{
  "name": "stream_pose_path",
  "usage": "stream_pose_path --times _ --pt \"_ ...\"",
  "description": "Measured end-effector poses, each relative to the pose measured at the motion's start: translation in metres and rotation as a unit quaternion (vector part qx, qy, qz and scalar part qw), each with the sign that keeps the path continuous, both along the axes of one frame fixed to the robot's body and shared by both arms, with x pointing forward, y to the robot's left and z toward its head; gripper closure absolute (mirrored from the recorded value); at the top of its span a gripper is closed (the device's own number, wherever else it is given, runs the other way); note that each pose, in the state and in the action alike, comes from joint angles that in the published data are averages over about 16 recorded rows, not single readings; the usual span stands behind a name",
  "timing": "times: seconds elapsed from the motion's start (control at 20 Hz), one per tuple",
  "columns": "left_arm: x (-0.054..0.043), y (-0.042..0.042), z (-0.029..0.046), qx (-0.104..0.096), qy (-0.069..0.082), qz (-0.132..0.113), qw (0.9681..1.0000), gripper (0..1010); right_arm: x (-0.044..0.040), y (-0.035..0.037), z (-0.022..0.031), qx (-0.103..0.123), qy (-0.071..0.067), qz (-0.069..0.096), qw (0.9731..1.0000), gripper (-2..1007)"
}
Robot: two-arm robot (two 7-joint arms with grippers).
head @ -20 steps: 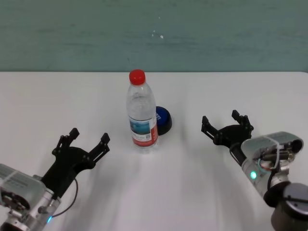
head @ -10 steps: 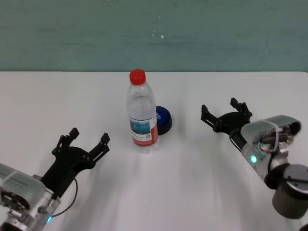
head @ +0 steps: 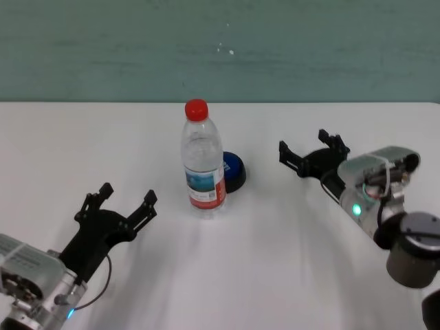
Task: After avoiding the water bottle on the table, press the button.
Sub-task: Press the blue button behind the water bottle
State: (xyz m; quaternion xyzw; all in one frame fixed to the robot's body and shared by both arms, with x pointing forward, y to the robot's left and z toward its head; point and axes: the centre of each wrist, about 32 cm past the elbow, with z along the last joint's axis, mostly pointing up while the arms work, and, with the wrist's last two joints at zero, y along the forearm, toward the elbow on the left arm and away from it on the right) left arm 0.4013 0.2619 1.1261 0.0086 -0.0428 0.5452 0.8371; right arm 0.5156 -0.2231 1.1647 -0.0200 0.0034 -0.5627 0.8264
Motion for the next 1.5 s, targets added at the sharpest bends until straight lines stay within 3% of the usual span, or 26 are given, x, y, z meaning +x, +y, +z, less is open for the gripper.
stream_pose_path --times 0.35,0.7,1.0,1.5 --pt "0.0 0.0 0.0 0.0 0.0 0.0 1.0 0 0.0186 0.0033 0.0071 -0.006 -0.002 0.02 0.9998 1" --pt "0.0 0.0 0.0 0.0 0.0 0.0 1.0 0 0.0347 0.0078 0.0105 -0.009 -0.003 0.037 0.9993 1" --pt "0.0 0.0 0.0 0.0 0.0 0.0 1.0 0 0.0472 0.0124 0.0095 -0.011 0.002 0.052 0.9986 1" --pt "0.0 0.0 0.0 0.0 0.0 0.0 1.0 0 0.0661 0.0221 0.003 -0.013 0.015 0.072 0.9972 1"
